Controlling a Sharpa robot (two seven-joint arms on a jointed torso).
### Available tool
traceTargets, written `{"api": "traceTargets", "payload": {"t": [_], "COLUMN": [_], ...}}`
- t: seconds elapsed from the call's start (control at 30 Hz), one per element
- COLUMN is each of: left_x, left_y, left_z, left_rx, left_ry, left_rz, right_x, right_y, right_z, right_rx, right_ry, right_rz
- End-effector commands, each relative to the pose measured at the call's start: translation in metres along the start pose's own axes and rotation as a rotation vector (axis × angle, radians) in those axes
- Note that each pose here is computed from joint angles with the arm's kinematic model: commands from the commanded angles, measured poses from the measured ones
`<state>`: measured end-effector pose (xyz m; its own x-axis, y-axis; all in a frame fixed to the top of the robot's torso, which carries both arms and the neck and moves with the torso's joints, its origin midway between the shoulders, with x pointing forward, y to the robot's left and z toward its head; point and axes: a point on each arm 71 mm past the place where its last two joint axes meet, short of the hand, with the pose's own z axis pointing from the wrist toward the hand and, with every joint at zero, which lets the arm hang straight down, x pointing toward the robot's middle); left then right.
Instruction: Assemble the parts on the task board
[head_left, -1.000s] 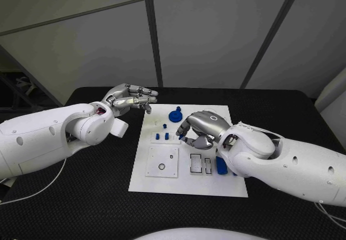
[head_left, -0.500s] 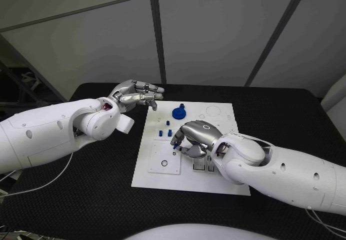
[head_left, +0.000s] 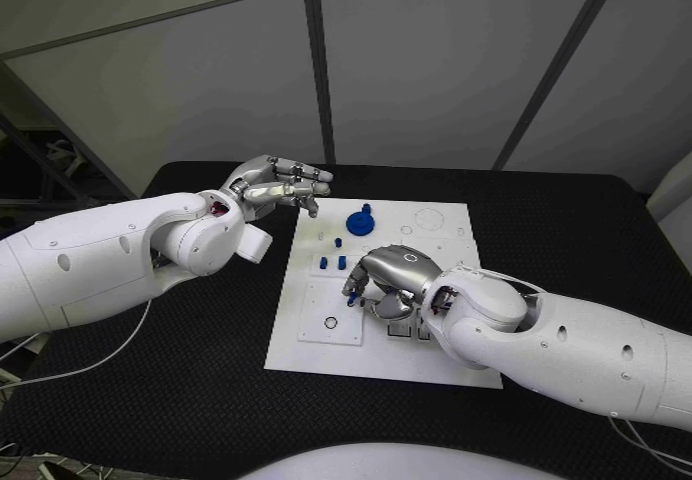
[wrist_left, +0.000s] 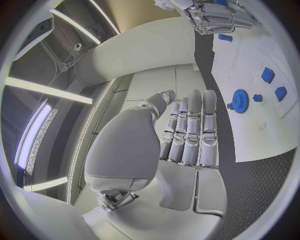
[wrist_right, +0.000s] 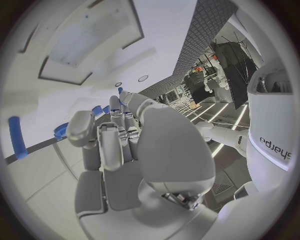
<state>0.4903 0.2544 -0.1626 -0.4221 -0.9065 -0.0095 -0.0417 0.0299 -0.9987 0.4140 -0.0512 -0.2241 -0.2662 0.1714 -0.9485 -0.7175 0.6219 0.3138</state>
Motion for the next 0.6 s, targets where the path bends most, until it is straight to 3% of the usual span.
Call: {"api": "traceTargets", "payload": {"t": [0.03, 0.6], "left_x": [0.0019, 0.0020], "left_y": [-0.0011, -0.0012], "left_z": [0.0004, -0.0003], "left_rx": [0.003, 0.000], "left_ry": [0.013, 0.015], "left_rz": [-0.007, -0.008], "right_x": [0.0016, 0.0046], "right_y": [0.0004, 0.0012], "right_z": [0.0006, 0.0028], "right_rx": [-0.006, 0.009], "right_ry": [0.024, 0.051], "right_rz": [-0.007, -0.034]}}
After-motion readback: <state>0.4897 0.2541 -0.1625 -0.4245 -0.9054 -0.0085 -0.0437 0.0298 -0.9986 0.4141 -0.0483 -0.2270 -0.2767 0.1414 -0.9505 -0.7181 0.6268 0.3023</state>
